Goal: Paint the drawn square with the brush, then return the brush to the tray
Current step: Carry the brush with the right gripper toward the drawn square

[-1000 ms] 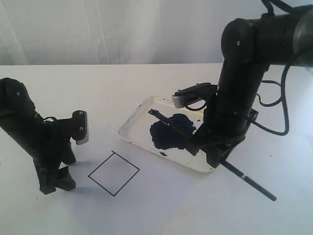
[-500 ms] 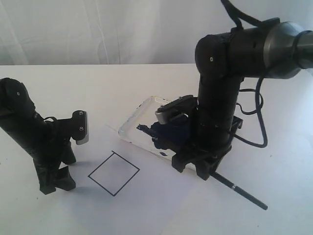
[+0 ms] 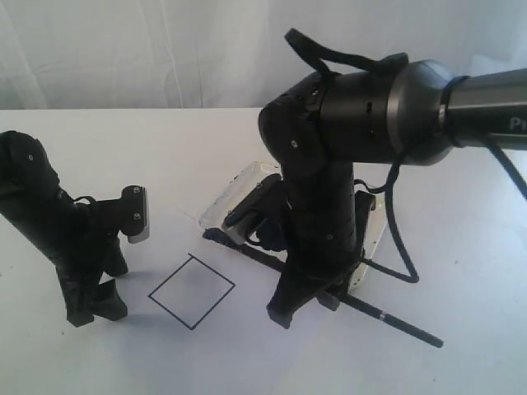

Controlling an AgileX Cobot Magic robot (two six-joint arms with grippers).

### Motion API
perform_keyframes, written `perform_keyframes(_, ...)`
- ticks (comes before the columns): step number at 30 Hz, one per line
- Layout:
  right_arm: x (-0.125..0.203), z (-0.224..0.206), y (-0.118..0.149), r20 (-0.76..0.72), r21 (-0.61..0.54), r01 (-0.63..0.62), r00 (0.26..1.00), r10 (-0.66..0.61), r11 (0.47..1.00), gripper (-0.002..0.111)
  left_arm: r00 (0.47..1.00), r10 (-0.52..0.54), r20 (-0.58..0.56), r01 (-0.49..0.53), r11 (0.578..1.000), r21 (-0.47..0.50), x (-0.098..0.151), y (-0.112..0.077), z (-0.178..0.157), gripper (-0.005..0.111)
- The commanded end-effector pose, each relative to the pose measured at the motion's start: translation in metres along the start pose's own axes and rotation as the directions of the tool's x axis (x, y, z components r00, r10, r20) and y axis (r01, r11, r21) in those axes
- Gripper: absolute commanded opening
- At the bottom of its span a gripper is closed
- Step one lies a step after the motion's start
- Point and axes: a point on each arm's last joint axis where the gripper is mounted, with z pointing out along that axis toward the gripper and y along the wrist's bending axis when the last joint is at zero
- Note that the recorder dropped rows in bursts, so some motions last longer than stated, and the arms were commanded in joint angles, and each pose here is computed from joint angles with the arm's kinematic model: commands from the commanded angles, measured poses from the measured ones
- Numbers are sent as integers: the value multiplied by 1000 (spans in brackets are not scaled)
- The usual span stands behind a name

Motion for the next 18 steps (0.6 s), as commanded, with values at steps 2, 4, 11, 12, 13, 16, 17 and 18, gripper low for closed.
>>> perform_keyframes(2, -7, 10, 15, -34, 21, 45, 998, -45, 999, 0, 1000, 6, -23, -5, 999, 42, 2, -5, 5, 71)
perform_keyframes(4, -13, 13, 19, -39, 21, 55, 998, -54, 998, 0, 1000, 6, -23, -5, 999, 42, 2, -5, 5, 71)
perform_keyframes(11, -29, 17, 24, -31, 20, 67, 997, -66, 998, 0, 1000, 6, -24, -5, 999, 44, 2, -5, 5, 71)
perform_keyframes(12, -29, 18, 24, -36, 20, 68, 997, -67, 998, 0, 1000, 6, -24, -5, 999, 44, 2, -5, 5, 71)
perform_keyframes(13, -29, 19, 24, -37, 18, 67, 997, -66, 998, 0, 1000, 6, -24, -5, 999, 44, 2, -5, 5, 71)
perform_keyframes(16, -30, 20, 24, -40, 18, 68, 997, -67, 998, 0, 1000, 6, -24, -5, 999, 44, 2, -5, 5, 71)
perform_keyframes(17, -30, 20, 24, -40, 18, 68, 997, -67, 998, 0, 1000, 6, -24, -5, 999, 44, 2, -5, 5, 71)
perform_keyframes(18, -30, 20, 24, -40, 18, 68, 997, -67, 998, 0, 1000, 6, -24, -5, 999, 44, 2, -5, 5, 71)
